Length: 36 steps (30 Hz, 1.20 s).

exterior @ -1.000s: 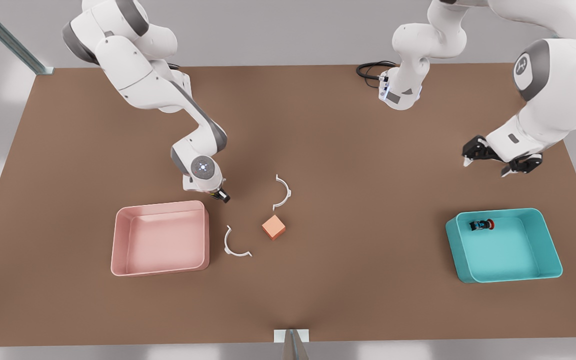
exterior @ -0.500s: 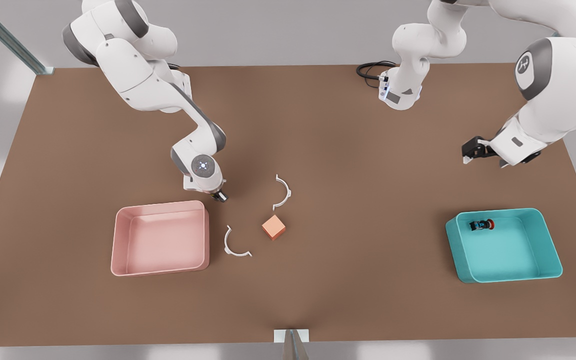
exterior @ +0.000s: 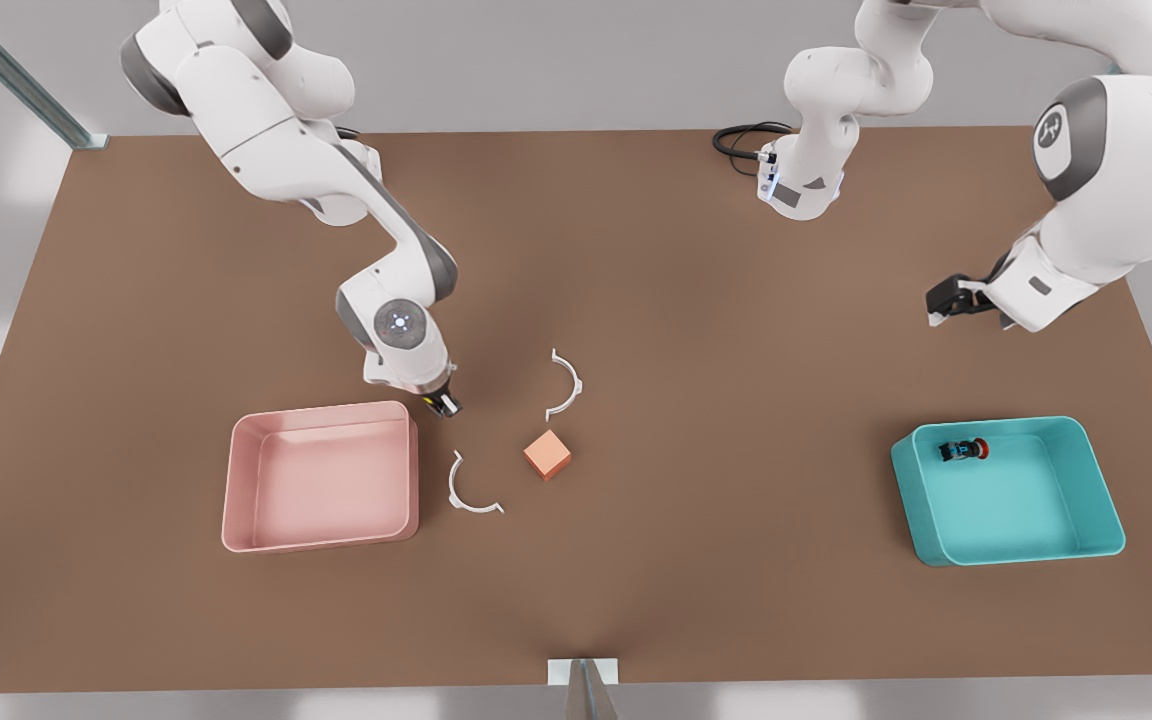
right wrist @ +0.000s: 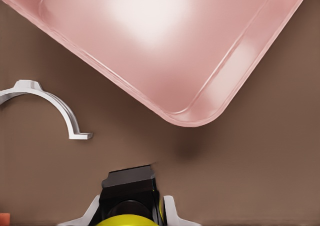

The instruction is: Place the red button in the blue storage box with the left arm, and place the yellow button in the pink storage box with the right arm

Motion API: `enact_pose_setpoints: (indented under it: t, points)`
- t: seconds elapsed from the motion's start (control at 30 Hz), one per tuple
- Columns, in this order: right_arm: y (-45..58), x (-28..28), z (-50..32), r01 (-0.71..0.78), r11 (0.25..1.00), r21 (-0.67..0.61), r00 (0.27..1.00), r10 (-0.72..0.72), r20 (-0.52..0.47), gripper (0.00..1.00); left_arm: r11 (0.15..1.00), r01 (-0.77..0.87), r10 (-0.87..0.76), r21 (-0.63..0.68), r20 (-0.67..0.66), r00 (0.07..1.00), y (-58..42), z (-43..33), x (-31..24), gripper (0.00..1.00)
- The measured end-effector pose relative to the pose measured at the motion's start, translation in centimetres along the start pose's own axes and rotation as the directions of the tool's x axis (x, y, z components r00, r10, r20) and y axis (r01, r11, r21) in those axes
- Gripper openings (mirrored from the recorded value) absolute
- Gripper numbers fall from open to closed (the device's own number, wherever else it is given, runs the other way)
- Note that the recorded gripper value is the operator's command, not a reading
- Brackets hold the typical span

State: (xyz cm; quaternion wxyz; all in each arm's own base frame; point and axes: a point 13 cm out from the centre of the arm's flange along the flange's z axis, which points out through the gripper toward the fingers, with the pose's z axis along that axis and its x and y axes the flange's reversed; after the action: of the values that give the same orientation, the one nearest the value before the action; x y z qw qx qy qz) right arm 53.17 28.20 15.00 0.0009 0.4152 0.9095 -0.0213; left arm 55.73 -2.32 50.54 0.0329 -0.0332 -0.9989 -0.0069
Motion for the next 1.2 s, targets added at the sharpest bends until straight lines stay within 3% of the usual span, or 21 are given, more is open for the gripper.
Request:
enact_pose_setpoints:
  t: [0.23,0.47,0.7,0.93,0.97,1.0,1.03,1.2]
  points:
    - [0.6,-3.5,-4.7,-0.089,0.996,-0.021,0.995,0.088,-0.049,0.21,1.000,0.004,-0.004,0.000,0.002,1.000,-0.1,0.1,-0.2,1.00]
    - [-4.9,-12.0,-5.8,-0.153,0.988,0.032,0.983,0.155,-0.099,0.21,1.000,0.007,-0.007,0.001,0.003,1.000,-0.1,0.2,-0.3,1.00]
    - [-9.3,-16.0,-4.2,-0.071,0.993,0.098,0.993,0.080,-0.091,0.21,1.000,0.013,-0.013,0.002,0.004,1.000,0.0,0.2,-0.3,1.00]
    - [-9.5,-20.4,-4.0,0.014,0.997,0.082,0.997,-0.008,-0.077,0.21,1.000,0.012,-0.012,0.002,0.005,1.000,-0.2,0.1,-0.3,1.00]
    - [-9.2,-21.3,-4.0,0.023,0.997,0.076,0.997,-0.017,-0.075,0.31,1.000,0.012,-0.012,0.002,0.005,1.000,-0.2,0.1,-0.3,1.00]
    - [-9.0,-22.1,-3.9,0.034,0.997,0.072,0.997,-0.029,-0.071,0.80,1.000,0.012,-0.012,0.002,0.005,1.000,-0.2,0.1,-0.3,1.00]
    - [-8.9,-22.5,-3.7,0.048,0.996,0.072,0.997,-0.043,-0.068,1.00,1.000,0.012,-0.012,0.002,0.005,1.000,-0.2,0.2,-0.3,1.00]
    - [-7.4,-20.2,-3.7,0.156,0.985,0.077,0.986,-0.151,-0.066,1.00,1.000,0.013,-0.013,0.002,0.002,1.000,-0.3,0.3,-0.4,1.00]
